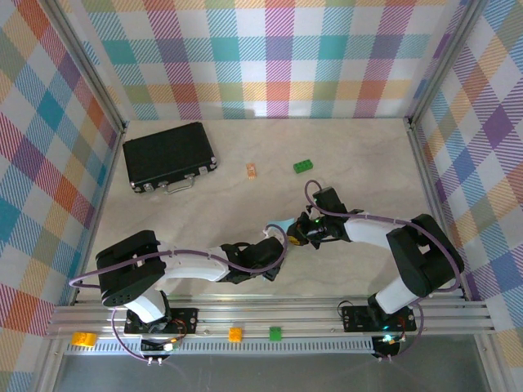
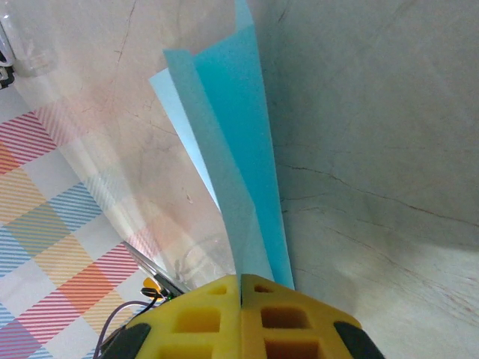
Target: Fold a paper plane with a square sheet of paper (pick it up from the middle)
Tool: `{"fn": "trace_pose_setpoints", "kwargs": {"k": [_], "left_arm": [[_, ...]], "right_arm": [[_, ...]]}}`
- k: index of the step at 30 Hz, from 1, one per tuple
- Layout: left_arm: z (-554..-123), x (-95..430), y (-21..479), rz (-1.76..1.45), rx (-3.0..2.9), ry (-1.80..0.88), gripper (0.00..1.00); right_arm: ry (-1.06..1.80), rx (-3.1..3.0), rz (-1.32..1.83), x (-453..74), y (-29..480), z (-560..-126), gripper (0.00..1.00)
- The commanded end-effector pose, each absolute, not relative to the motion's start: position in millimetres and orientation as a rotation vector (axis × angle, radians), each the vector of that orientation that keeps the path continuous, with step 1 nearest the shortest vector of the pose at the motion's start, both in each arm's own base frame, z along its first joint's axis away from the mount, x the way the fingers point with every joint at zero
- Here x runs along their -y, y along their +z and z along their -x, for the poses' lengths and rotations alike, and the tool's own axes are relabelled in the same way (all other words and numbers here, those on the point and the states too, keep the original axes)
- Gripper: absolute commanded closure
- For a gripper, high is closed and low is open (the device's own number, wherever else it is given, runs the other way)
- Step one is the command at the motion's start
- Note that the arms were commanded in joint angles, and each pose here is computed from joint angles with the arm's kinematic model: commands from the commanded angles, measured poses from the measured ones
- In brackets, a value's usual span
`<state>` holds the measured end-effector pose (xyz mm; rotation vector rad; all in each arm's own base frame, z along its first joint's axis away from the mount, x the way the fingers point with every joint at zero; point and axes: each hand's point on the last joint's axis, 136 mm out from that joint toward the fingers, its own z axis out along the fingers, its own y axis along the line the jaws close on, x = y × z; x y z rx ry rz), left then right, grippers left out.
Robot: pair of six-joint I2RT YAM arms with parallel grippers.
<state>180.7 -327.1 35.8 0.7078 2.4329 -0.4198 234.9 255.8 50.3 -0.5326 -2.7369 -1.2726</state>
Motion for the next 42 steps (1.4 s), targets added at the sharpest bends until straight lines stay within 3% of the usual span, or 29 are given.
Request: {"fn": "trace_pose_setpoints", "kwargs": {"k": [1,19,32,37,42], "left_arm": [[-179,320,29,-0.721,-2.444,-0.357,0.79],[-180,311,26,-0.723,-2.449,-0.299,0.79],[-177,310,23,-0.721,-2.452,-0.323,0.97],[-175,308,20,-0.687,-2.455,-0.352,1.00],[-171,306,15,-0.687,-2.468,-0.380,1.00]], "right_arm": [[-1.285,2.729,0.517,-258,52,-232,1.00],[-1.288,2.727,0.517,-258,54,-233,1.00],[-1.291,2.725,0.511,-259,53,-232,0.99],[-1.282,2.755,0.502,-257,55,-234,0.86],[-1.165,2.870,0.461,-243,61,-236,0.63]]}}
